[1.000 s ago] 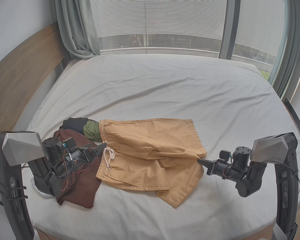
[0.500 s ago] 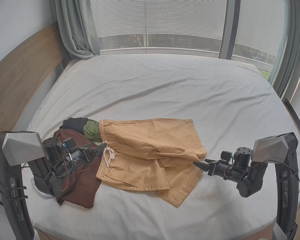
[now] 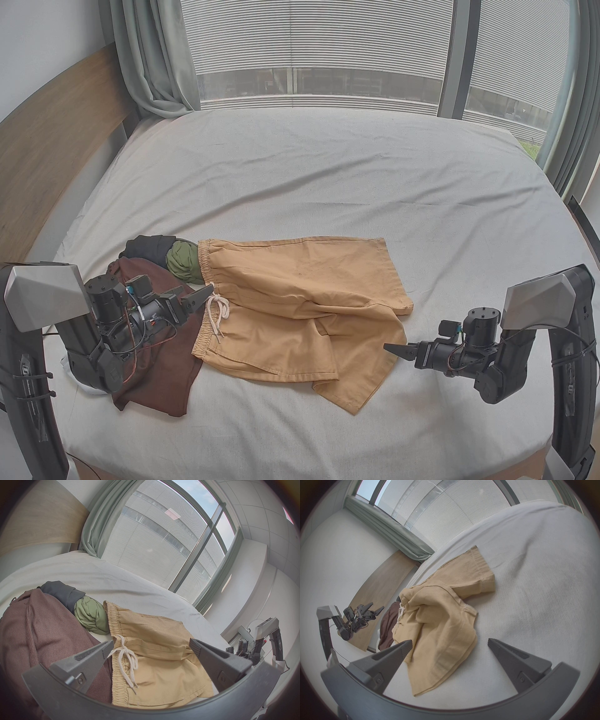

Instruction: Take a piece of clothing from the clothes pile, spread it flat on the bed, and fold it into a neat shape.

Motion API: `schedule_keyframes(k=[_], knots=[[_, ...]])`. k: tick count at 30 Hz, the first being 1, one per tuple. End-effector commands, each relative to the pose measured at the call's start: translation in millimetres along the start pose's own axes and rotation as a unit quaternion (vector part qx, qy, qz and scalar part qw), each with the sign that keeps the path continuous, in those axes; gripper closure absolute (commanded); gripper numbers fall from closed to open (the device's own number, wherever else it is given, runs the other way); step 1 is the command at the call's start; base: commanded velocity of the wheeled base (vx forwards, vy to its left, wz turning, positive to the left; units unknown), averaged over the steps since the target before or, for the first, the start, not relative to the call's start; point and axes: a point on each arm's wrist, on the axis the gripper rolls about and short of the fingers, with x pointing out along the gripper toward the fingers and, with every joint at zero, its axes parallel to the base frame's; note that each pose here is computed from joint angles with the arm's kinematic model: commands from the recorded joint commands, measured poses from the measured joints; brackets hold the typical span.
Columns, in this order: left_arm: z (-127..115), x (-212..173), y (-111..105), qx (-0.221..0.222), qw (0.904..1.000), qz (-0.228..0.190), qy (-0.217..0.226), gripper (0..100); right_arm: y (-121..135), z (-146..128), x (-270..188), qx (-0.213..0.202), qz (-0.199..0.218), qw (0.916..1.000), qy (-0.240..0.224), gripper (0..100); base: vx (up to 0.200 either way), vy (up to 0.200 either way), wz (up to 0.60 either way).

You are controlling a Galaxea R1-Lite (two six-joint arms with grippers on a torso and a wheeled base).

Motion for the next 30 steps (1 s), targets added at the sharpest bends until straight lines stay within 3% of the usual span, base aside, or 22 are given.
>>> schedule_keyframes(k=[1,11,21,30], knots=[[0.7,-0.2,-0.2,0.0,1.0,0.0,-0.001,0,10.5,-5.5,5.3,0.016,0.017,0.9997,0.011,0,0.0,0.0,0.0],[0.2,-0.1,0.0,0.0,1.0,0.0,-0.001,0,26.7,-0.2,8.8,0.044,0.049,0.9978,-0.012,0,0.0,0.0,0.0],[-0.5,0.4,0.5,0.0,1.0,0.0,0.0,0,45.9,35.1,-6.5,0.037,0.072,0.9948,-0.062,0,0.0,0.0,0.0],[-1.0,0.5,0.7,-0.001,1.0,0.001,0.001,0,37.2,52.4,-12.8,0.037,0.065,0.9928,-0.094,0,0.0,0.0,0.0]])
